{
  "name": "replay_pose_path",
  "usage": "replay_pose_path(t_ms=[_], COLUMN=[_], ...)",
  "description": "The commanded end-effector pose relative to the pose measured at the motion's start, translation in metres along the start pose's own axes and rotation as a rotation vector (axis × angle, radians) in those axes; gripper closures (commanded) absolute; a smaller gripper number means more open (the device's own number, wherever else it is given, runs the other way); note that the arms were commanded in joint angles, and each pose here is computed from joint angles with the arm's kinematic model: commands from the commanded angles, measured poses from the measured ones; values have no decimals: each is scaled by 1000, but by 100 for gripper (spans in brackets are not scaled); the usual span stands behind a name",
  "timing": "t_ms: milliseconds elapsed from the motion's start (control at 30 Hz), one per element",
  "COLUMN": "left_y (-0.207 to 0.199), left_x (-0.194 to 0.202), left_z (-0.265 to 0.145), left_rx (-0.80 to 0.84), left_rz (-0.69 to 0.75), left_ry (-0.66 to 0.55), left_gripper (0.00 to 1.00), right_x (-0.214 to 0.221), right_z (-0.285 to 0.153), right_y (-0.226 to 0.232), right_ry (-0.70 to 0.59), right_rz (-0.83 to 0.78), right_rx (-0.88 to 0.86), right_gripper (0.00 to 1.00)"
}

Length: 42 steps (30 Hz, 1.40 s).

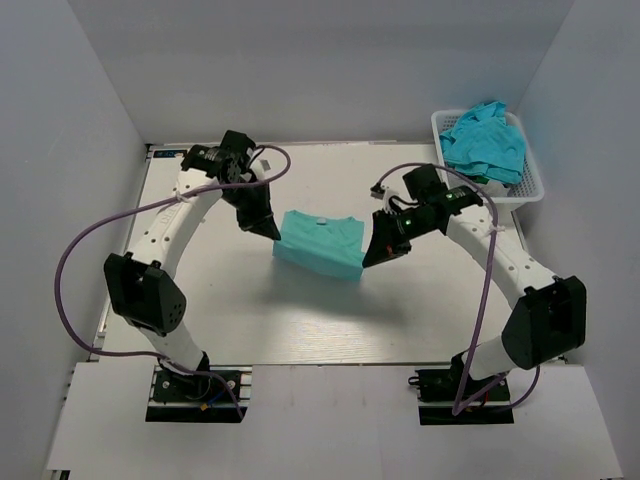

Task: Fold and stack the t-shirts
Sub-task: Fold the long partially folded tshirt into a neat square

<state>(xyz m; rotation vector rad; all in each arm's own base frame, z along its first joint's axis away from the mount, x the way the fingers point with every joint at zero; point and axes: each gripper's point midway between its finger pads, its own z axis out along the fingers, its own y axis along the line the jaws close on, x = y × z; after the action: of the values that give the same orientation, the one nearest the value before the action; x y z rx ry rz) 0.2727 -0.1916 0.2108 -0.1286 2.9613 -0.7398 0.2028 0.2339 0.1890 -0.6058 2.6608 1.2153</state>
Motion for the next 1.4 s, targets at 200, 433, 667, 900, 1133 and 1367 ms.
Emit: replay_pose_path(t_ms=[200,433,667,900,1133,1367], left_y=[-2,3,14,18,24,20], left_x=[-58,-87,-115,-160,-194,-241], left_z=[6,23,44,58,81,105], left_rx=[-56,-94,-90,-41,22,133], left_rz=[17,-15,-66,-115,-127,-100], left_ry=[-119,-134,-159,-215,-227,-336], left_gripper=[100,100,100,100,100,72], right_x=[-41,-69,-84,-117,-144,-200], right_z=[-9,-1,16,25,45,49], right_y=[-1,-8,-21,-55,-101,-144], right_ry=[-47,-64,-42,-101,-106,-251], right_rz=[6,2,22,49,98,60], right_rx=[-99,-180,-238,-199,-138,-60], right_gripper=[100,100,100,100,100,65])
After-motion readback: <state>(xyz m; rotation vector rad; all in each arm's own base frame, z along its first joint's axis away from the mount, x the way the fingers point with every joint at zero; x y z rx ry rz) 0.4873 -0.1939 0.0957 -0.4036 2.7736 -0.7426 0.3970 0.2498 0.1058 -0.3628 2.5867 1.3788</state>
